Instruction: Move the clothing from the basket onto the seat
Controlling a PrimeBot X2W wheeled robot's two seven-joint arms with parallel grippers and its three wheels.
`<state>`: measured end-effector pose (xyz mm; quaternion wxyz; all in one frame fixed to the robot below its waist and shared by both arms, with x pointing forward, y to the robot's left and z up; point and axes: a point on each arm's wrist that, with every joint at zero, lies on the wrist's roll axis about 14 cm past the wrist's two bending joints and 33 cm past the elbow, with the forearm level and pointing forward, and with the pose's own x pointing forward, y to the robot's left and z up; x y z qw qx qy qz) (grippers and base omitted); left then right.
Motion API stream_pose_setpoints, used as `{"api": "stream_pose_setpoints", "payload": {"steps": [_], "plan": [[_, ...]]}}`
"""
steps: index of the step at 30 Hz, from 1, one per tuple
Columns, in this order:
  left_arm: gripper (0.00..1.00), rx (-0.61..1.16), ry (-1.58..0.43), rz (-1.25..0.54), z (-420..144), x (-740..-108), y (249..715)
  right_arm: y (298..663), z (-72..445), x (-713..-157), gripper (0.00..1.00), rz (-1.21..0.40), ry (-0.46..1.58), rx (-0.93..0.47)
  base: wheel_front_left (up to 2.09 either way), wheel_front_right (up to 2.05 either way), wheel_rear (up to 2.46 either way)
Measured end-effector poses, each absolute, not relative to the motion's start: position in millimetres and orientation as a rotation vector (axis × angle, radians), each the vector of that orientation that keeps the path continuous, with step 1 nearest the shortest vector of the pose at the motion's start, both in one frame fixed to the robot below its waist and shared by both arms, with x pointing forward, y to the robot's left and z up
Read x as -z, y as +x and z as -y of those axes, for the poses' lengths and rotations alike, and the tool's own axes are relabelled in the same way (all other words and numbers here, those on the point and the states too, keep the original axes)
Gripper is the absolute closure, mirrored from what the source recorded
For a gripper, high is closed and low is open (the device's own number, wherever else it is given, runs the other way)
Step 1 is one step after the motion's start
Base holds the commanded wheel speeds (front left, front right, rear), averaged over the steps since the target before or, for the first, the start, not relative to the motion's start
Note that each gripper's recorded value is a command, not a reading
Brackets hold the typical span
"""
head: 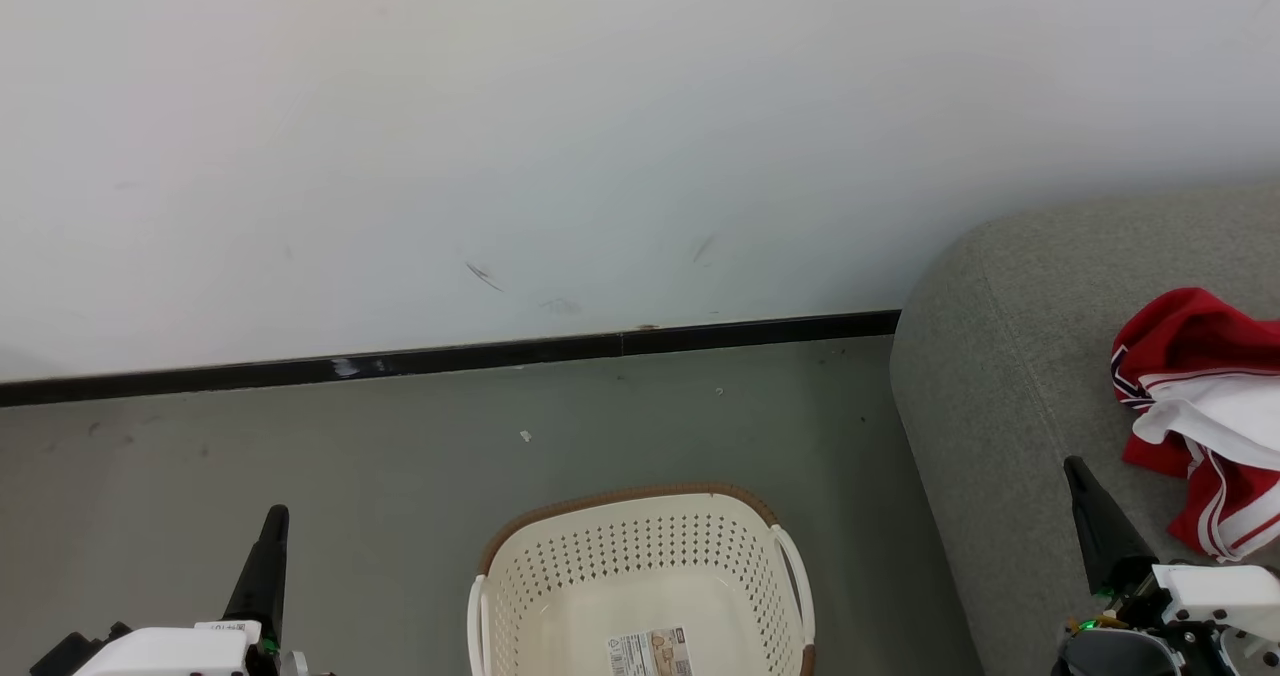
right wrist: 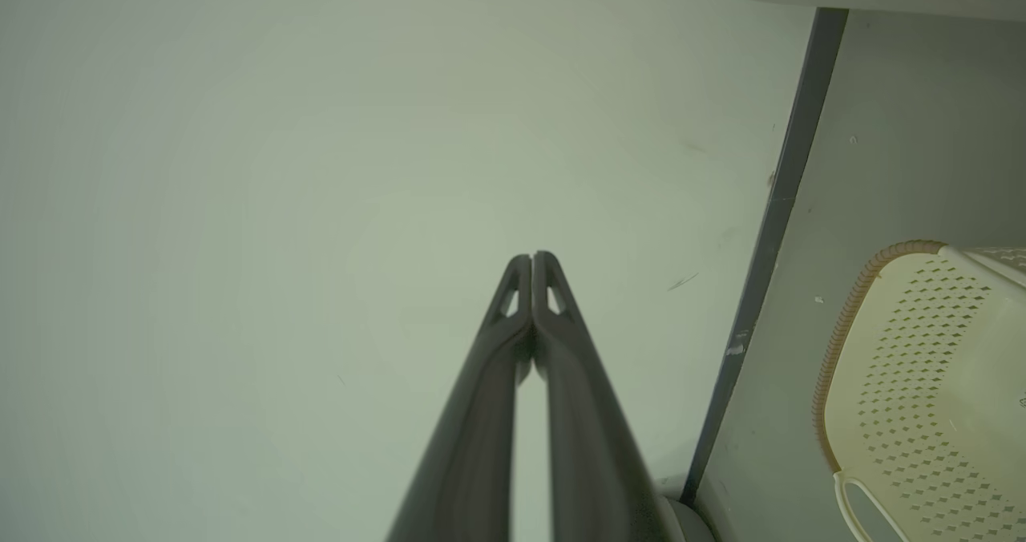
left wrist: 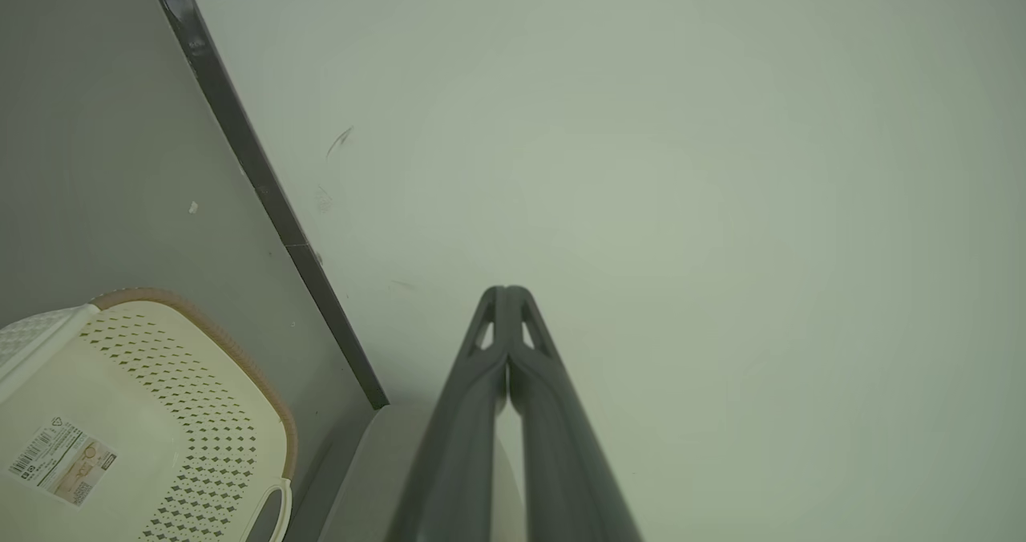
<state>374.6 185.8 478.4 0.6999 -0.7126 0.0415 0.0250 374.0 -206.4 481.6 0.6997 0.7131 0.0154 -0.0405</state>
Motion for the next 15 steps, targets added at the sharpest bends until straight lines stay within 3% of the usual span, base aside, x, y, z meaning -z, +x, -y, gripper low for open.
{"api": "stream_pose_setpoints", "payload": {"steps": [15], "plan": [[1.00,-0.056,-1.587,-0.091,-186.0,-478.1,374.5,374.0,206.6,-481.5,1.00,-0.034,1.589,0.091,0.00,0.00,0.00]]}}
